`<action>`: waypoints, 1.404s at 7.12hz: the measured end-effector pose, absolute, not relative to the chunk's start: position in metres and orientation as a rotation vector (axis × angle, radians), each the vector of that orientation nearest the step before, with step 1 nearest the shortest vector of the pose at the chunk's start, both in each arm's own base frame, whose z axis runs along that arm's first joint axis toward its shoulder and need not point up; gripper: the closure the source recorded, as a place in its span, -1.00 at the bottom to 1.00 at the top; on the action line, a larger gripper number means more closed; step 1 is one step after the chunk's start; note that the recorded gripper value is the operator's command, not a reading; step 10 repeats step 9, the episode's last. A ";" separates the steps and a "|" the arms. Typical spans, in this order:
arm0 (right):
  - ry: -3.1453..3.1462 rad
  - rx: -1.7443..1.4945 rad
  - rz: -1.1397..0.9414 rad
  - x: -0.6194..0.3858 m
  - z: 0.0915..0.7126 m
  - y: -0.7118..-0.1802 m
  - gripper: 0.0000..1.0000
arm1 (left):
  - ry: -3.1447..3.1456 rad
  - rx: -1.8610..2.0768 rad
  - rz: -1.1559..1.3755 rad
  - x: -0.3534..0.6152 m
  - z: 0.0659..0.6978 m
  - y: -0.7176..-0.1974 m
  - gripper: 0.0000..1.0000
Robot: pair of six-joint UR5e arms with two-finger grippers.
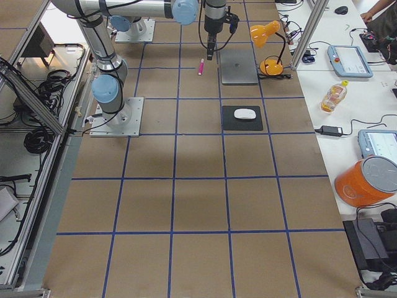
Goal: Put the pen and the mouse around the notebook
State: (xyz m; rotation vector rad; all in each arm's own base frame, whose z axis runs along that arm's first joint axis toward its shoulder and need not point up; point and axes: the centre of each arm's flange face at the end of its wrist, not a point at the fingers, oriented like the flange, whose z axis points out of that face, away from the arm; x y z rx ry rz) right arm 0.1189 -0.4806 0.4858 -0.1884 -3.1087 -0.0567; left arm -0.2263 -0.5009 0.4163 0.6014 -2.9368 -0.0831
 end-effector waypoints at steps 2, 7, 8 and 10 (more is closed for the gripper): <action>-3.108 -0.179 -0.059 0.130 0.490 -0.472 -1.00 | -3.082 0.334 -0.006 -0.191 0.472 -0.481 -1.00; -3.117 -0.180 -0.047 0.129 0.495 -0.467 -1.00 | -3.123 -0.025 0.070 -0.163 0.502 -0.474 -1.00; -3.119 -0.179 -0.046 0.129 0.495 -0.467 -1.00 | -3.122 -0.019 0.068 -0.157 0.502 -0.476 -1.00; -3.120 -0.179 -0.041 0.129 0.495 -0.468 -1.00 | -3.122 -0.016 0.065 -0.154 0.502 -0.477 -1.00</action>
